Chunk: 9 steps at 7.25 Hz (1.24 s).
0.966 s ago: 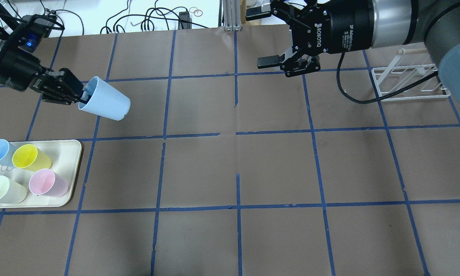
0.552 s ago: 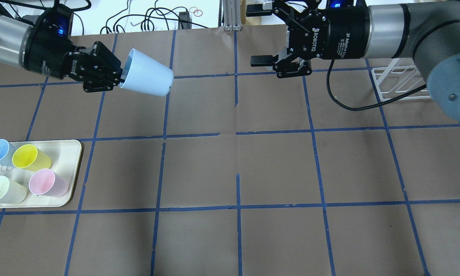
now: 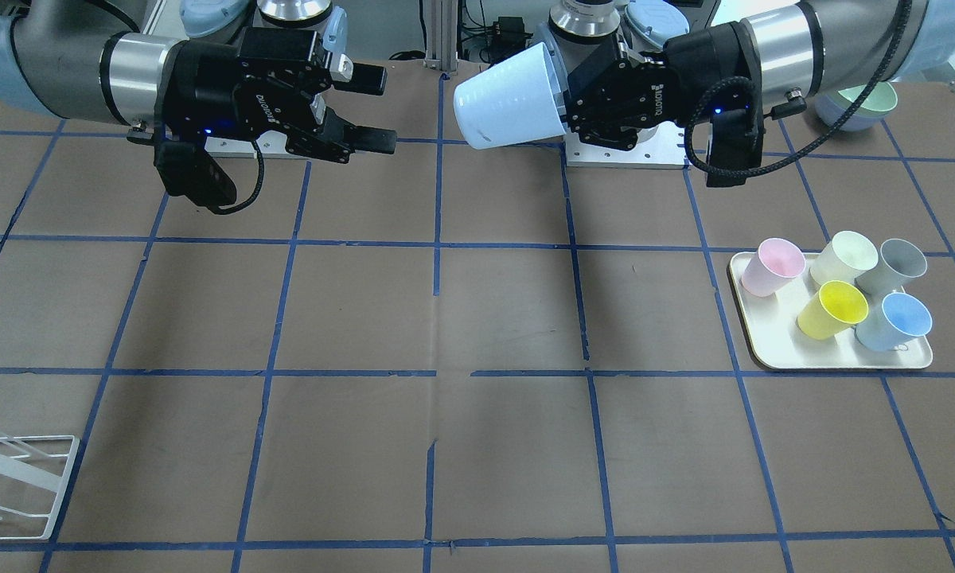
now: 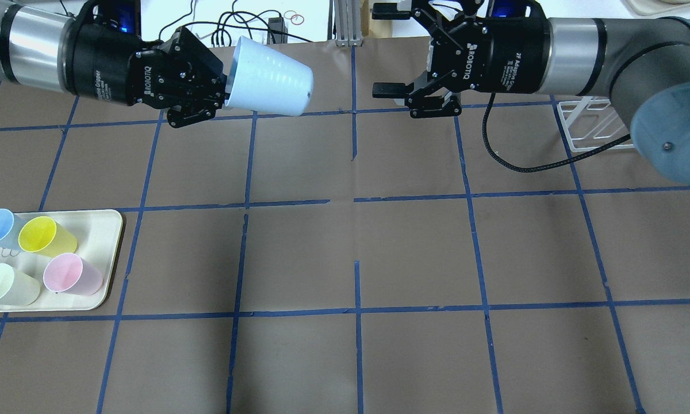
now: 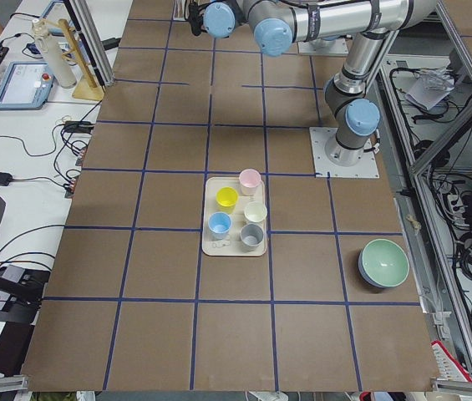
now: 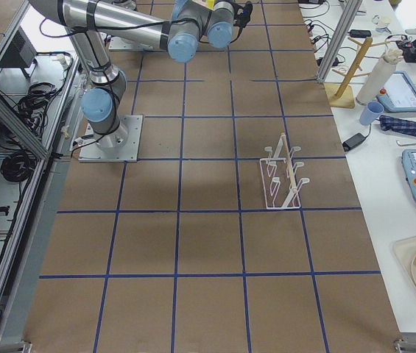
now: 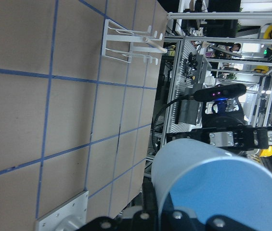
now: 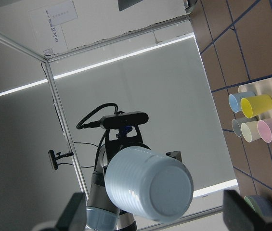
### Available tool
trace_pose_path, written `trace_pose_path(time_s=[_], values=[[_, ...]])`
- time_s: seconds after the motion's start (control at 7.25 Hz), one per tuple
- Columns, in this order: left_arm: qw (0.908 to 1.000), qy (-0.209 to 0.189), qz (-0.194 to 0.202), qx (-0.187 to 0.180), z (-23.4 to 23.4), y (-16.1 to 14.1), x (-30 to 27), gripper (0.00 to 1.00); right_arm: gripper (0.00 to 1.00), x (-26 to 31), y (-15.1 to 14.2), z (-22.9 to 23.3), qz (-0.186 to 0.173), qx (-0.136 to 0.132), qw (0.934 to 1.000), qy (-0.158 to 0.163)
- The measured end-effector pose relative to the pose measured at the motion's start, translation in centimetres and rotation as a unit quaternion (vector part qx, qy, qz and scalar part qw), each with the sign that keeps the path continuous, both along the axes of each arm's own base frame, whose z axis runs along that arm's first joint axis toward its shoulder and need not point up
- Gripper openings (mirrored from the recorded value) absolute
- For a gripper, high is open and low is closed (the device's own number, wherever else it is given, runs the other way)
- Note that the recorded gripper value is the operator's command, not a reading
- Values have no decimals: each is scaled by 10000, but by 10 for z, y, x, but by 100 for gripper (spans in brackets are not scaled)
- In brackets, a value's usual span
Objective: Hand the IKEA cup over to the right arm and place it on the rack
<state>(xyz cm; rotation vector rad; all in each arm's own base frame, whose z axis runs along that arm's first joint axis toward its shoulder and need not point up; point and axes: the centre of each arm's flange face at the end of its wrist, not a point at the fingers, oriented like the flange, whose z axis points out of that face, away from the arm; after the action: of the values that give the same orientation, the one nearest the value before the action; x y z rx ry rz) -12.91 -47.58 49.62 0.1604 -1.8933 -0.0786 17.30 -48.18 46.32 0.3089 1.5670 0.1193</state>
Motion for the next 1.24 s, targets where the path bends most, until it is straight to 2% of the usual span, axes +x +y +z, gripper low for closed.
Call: trace_pose_path(time_s=[0.69,1.24], values=[[9968,783,93,134,-3,14,-40,0,100,5,3,0,-38,214,9995,-241],[9959,885,111,156,-5,12,-43,0,100,7,8,12,-92,491,9976,-472]])
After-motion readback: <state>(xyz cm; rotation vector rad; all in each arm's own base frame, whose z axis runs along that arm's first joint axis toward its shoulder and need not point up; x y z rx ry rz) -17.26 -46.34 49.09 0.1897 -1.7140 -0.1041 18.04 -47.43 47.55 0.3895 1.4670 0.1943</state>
